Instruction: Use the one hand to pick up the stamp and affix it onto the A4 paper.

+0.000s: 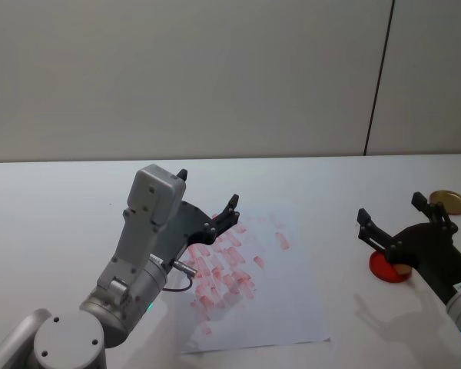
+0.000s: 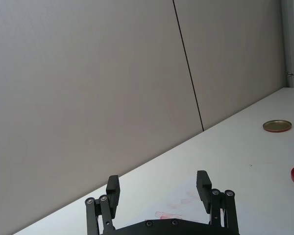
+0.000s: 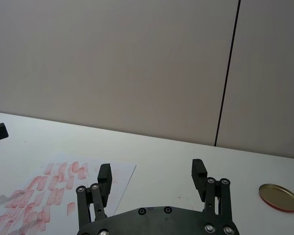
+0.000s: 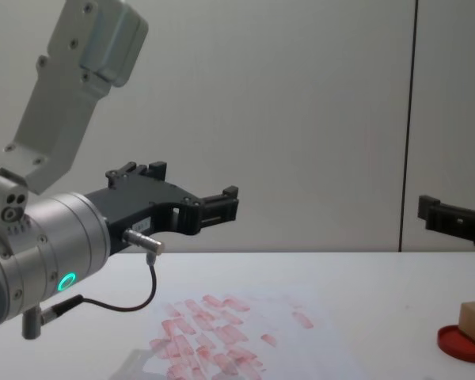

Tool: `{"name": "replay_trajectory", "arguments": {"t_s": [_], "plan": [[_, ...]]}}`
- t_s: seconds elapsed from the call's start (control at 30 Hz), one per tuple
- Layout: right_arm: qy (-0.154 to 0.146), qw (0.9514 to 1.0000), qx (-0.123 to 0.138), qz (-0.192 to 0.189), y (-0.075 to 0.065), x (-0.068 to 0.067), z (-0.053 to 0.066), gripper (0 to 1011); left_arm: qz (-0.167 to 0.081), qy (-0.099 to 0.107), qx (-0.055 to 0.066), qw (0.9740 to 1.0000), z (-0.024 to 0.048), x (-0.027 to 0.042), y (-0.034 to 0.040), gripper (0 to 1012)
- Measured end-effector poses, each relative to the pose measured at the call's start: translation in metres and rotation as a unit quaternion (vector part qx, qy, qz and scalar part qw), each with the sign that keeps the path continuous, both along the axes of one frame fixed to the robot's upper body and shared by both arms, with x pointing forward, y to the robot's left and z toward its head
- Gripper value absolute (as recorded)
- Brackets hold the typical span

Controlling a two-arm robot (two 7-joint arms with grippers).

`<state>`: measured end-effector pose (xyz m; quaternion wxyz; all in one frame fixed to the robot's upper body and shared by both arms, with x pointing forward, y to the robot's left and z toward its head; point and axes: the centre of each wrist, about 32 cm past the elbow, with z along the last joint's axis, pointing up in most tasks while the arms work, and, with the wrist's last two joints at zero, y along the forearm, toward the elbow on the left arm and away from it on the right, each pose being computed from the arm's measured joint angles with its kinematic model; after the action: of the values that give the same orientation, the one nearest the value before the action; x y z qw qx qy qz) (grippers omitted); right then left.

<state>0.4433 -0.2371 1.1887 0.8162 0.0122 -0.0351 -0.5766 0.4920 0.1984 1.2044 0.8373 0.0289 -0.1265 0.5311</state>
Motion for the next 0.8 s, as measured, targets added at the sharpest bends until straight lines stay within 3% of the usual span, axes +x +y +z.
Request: {"name": "replay_trajectory", "arguments": {"t_s": [0.8], "plan": [[0.0, 1.0, 0.0, 0.0, 0.0, 0.0, 0.0, 1001, 0.0, 0.0, 0.0, 1.0, 0.0, 0.0, 0.0, 993]]}}
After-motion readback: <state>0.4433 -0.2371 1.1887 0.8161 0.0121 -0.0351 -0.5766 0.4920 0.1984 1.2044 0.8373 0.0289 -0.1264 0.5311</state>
